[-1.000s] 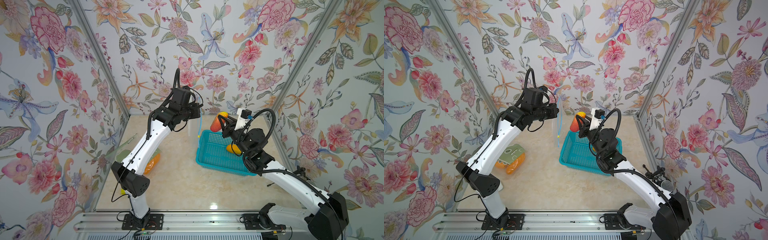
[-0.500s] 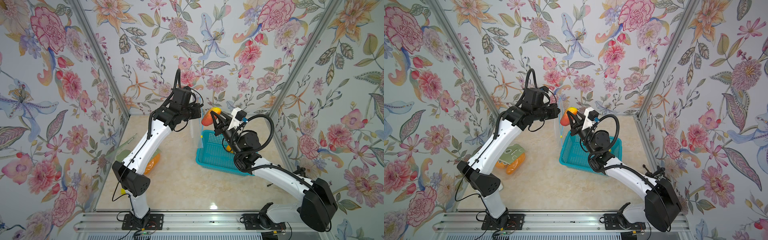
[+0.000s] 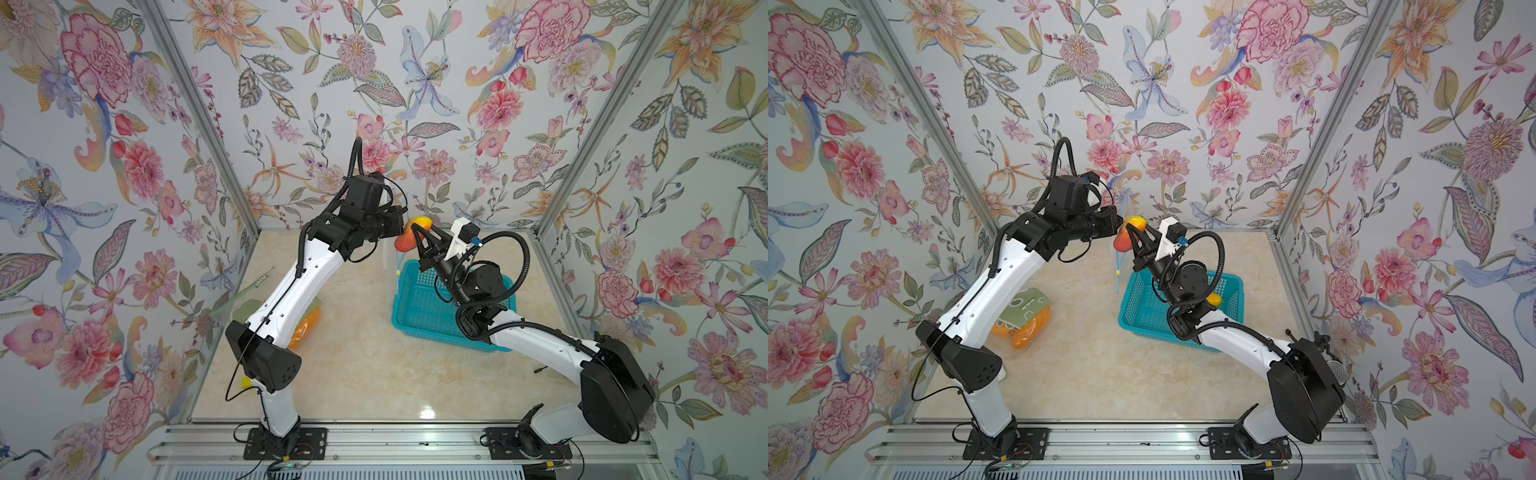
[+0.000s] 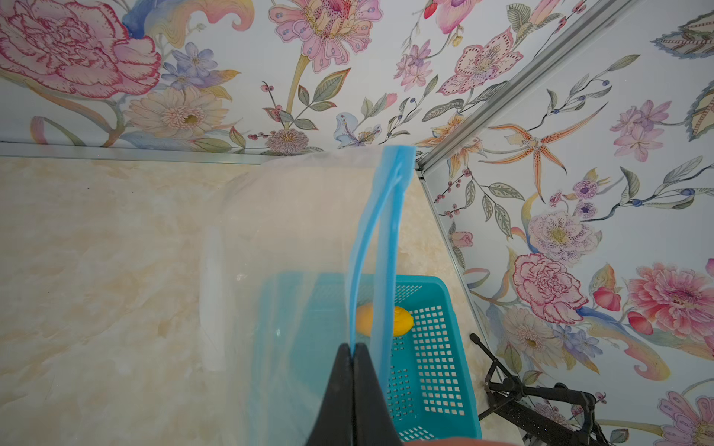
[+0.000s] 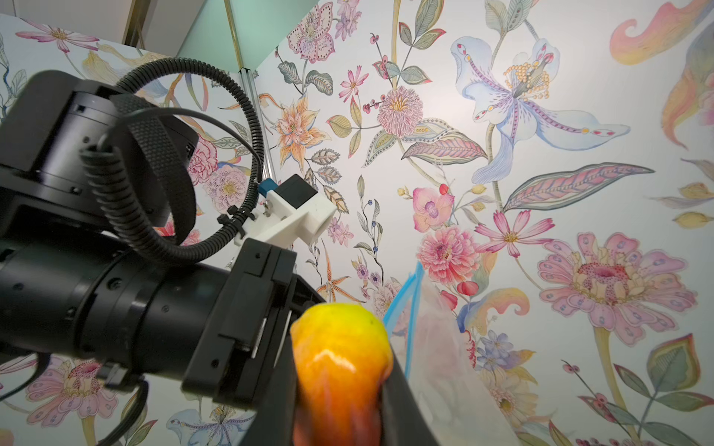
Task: Place the mango in a zip-top bag and seal the zipper
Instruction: Place the mango in the zipper food storage bag.
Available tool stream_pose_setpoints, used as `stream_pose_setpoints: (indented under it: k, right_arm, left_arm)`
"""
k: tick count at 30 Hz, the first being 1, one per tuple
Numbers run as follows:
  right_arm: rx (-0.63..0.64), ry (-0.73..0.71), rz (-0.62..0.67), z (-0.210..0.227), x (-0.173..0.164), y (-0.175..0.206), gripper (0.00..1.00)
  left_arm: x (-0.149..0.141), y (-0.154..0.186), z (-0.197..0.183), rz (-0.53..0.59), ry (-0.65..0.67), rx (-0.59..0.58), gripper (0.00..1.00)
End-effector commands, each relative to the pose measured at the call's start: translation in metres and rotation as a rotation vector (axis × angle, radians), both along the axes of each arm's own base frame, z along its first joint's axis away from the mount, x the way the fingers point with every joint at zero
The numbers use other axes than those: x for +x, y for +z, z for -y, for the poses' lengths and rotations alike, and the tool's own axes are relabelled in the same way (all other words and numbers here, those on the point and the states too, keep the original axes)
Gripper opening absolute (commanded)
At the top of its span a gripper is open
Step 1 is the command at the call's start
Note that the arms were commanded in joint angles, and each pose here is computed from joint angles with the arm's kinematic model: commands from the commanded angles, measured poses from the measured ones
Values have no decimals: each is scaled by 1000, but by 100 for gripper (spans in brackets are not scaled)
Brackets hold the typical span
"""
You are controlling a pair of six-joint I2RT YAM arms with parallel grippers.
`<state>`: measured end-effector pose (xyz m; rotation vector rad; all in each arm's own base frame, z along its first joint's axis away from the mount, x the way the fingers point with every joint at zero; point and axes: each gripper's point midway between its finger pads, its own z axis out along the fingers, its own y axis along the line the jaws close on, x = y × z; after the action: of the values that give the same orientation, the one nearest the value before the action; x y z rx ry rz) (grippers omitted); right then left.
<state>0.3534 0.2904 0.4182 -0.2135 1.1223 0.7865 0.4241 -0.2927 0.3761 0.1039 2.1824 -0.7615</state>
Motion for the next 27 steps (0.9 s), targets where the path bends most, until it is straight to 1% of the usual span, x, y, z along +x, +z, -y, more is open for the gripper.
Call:
stream_pose_setpoints:
  k: [1, 5, 13, 18, 27]
  right_arm:
    - [42, -37, 89, 10, -4, 30, 0]
    - [37, -92, 112, 15, 0, 33, 0]
    - [56, -119, 193, 13, 3, 40, 0]
    - [44, -133, 207, 8, 11, 36, 0]
    - [19, -154, 229, 5, 19, 30, 0]
  left_arm:
    - [-2, -1, 7, -12, -17, -20, 0]
    - [-4, -1, 10, -21, -34, -39, 0]
    - [-8, 14, 18, -13, -72, -89, 0]
    - [-11, 26, 22, -2, -94, -113, 0]
    - [-17, 35, 25, -7, -118, -153, 0]
